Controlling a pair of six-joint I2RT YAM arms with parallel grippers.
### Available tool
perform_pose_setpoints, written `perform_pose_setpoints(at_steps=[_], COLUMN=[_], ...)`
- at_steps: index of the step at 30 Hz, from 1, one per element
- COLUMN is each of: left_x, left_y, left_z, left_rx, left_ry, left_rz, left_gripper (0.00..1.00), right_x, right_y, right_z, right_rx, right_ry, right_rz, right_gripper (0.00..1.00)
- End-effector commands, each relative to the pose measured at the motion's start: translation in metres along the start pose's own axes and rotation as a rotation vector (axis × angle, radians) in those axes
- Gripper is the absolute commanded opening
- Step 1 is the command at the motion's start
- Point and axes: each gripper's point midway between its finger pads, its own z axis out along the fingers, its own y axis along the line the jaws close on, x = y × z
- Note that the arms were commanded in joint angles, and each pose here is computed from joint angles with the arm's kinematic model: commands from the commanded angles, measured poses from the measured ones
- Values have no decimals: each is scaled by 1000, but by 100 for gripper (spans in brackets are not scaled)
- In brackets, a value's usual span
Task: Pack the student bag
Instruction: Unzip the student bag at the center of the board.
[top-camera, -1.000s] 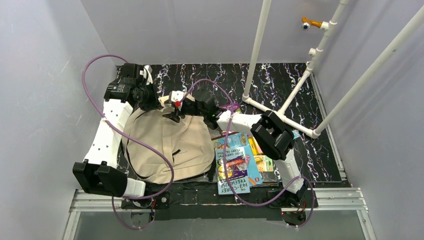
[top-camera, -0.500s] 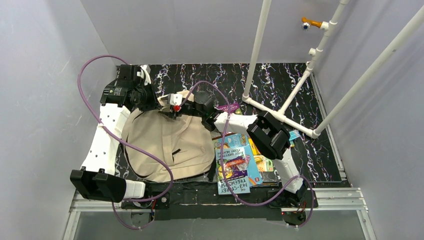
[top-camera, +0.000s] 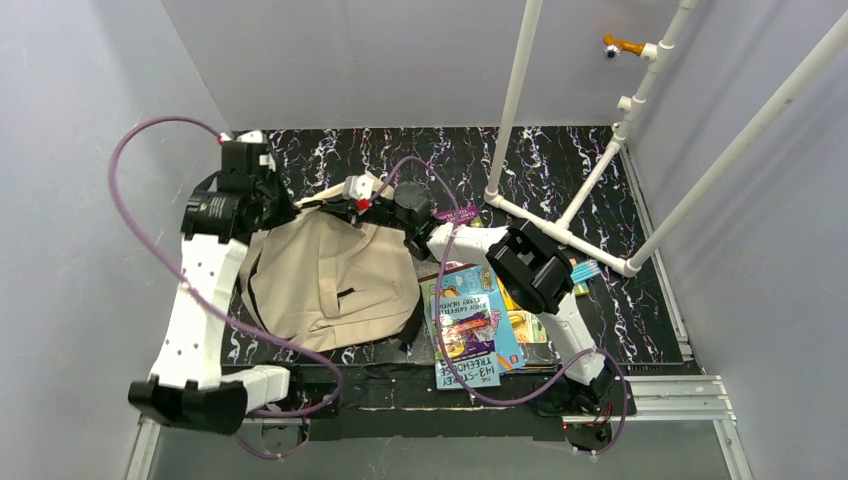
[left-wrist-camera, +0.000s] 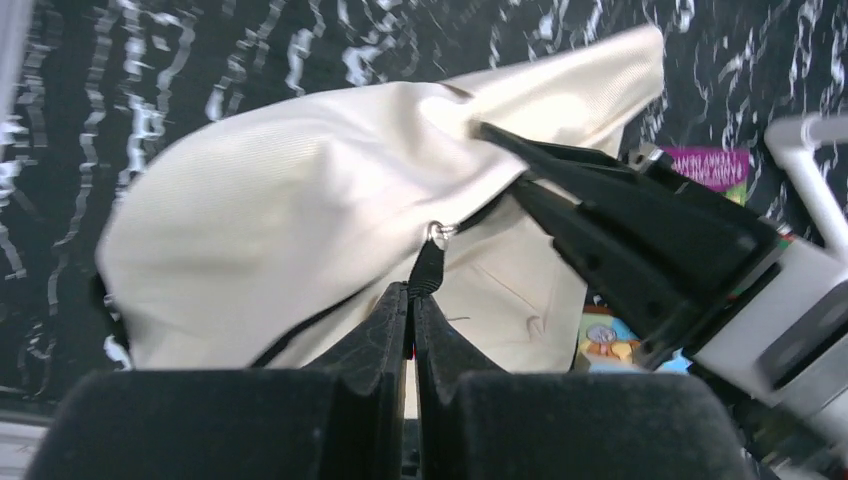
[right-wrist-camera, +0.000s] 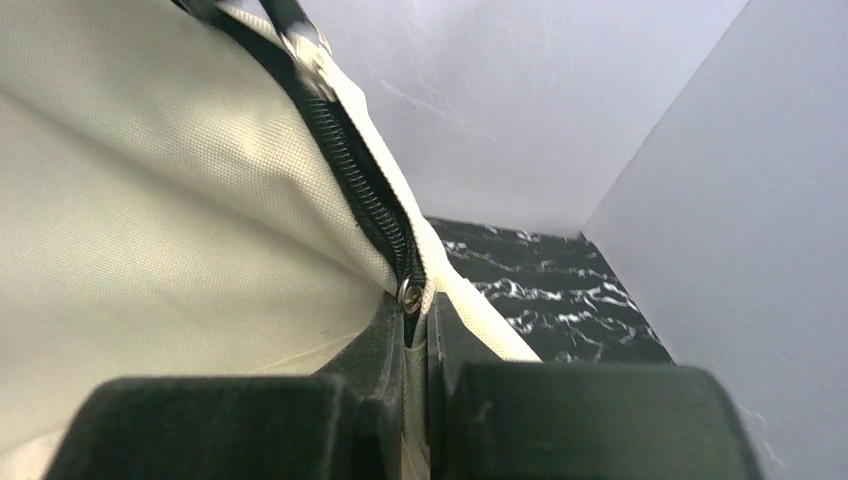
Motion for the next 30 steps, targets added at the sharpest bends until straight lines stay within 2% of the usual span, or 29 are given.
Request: perform_pose_setpoints(at_steps=[1, 6, 10, 14, 17, 19, 21, 23, 24, 26, 30], left_x=[-8, 12, 38, 53, 48, 40, 26, 16, 13, 10, 20], left_y=[59, 66, 63, 43, 22, 15, 7, -2, -6, -9, -11], left_z=[-64, -75, -78, -81, -76, -72, -72, -72, -72, -71, -65], left_rx=[-239, -228, -173, -47, 41, 61, 81, 106, 120, 136, 163], left_ry=[-224, -225, -184, -145, -116, -109, -115, -102, -99, -92, -55], left_rz=[-83, -98, -139, -208, -230, -224, -200, -149, -131, -92, -21], left_gripper=[0, 0, 0, 0, 0, 0, 0, 0, 0, 0, 0], right_x=[-15, -4, 19, 50, 53, 48, 33, 20, 10, -12, -50], right_y=[-65, -95, -125, -141, -137, -130, -108, -82, -74, -64, -40], right_z=[-23, -38, -48, -56, -54, -49, -44, -50, -52, -51, -35], right_rx=[102, 162, 301, 465, 480, 421, 268, 133, 91, -3, -208], right_ry=[-161, -195, -156, -66, -78, -67, -39, 12, 24, 37, 21], right_rz=[101, 193, 344, 519, 619, 635, 491, 261, 128, -36, -181], right_gripper=[1, 1, 1, 1, 1, 2, 35, 64, 73, 82, 89])
